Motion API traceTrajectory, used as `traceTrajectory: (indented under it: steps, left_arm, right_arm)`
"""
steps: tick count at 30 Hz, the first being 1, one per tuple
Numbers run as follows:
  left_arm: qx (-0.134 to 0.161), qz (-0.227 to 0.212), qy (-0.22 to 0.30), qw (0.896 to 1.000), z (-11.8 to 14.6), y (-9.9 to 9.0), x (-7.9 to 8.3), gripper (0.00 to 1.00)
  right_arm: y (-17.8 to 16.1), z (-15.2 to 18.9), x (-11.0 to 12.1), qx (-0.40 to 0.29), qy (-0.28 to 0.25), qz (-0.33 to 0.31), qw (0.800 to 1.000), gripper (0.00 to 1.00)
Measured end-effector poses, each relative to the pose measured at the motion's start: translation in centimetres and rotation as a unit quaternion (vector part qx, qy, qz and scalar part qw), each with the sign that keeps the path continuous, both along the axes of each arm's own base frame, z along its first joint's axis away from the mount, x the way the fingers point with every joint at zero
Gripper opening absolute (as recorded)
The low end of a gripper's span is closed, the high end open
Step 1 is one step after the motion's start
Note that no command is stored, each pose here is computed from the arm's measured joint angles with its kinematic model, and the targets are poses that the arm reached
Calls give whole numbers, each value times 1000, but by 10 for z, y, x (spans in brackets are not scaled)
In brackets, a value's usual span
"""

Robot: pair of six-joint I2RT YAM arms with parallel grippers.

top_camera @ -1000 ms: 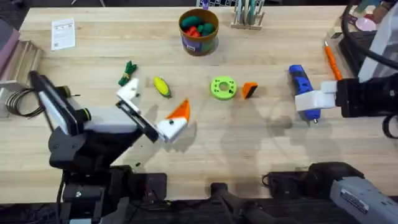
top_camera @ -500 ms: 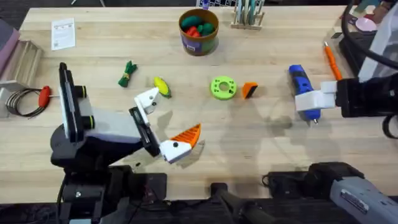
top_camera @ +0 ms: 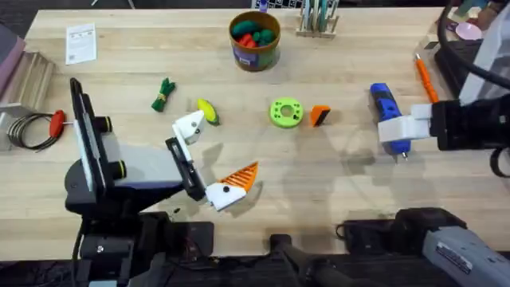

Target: Pick up the gripper from the table and insert it into the empty holder that is missing its gripper. Then pick up a screw, insert it into the mounting hole, and use the screwdriver to tighten it. Finally, clean up the table by picking up the vegetable and placing it into the bucket.

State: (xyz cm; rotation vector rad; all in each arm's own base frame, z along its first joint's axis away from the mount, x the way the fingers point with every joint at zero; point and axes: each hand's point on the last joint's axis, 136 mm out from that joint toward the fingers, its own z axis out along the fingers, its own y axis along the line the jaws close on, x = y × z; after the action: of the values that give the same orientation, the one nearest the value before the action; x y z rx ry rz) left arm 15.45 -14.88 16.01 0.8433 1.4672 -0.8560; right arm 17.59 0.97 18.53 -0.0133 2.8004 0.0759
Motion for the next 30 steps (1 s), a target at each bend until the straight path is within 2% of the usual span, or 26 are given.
traceTrajectory:
  steps: [30]
  left_arm:
    - [1, -4, -2, 1000, 0, -1, -1, 985]
  right_arm:
    - [0, 0, 0, 0, 0, 0, 1000, 991]
